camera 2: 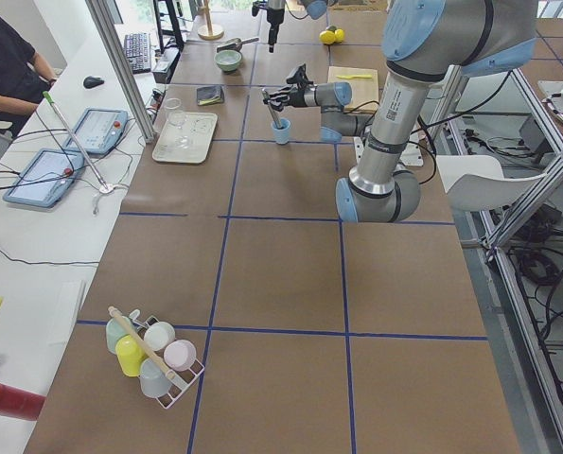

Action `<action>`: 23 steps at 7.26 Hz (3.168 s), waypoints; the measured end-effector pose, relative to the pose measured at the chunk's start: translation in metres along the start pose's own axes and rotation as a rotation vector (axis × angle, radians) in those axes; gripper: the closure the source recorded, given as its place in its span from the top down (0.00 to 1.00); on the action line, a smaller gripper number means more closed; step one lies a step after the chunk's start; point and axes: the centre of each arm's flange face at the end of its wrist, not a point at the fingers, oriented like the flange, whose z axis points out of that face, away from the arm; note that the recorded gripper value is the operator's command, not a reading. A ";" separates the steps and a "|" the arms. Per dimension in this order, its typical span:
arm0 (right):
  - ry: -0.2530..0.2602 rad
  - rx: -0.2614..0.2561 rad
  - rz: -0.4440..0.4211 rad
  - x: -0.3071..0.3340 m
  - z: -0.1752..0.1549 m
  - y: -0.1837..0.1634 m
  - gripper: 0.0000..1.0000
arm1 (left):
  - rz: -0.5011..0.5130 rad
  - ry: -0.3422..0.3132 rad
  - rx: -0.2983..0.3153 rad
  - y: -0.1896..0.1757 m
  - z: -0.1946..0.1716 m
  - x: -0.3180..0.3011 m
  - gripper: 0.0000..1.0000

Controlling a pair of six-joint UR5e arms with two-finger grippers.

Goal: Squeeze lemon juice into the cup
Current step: 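Press the muddler down into the cup onto the lemon slice, then lift the muddler out of the cup and carry it back toward its spot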

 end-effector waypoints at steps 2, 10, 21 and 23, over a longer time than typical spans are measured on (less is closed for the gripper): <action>0.001 -0.001 0.000 0.000 0.001 0.000 1.00 | 0.001 0.000 0.000 0.005 0.002 -0.001 0.00; 0.003 -0.001 0.001 -0.001 0.003 -0.002 1.00 | -0.087 0.140 0.091 -0.109 -0.022 -0.016 0.00; 0.013 0.005 0.014 0.011 0.001 -0.007 1.00 | -0.156 -0.134 -1.007 -0.013 0.002 -0.444 0.00; 0.015 -0.002 0.017 0.013 0.003 -0.005 1.00 | -0.182 -0.277 -1.086 0.003 -0.007 -0.499 0.00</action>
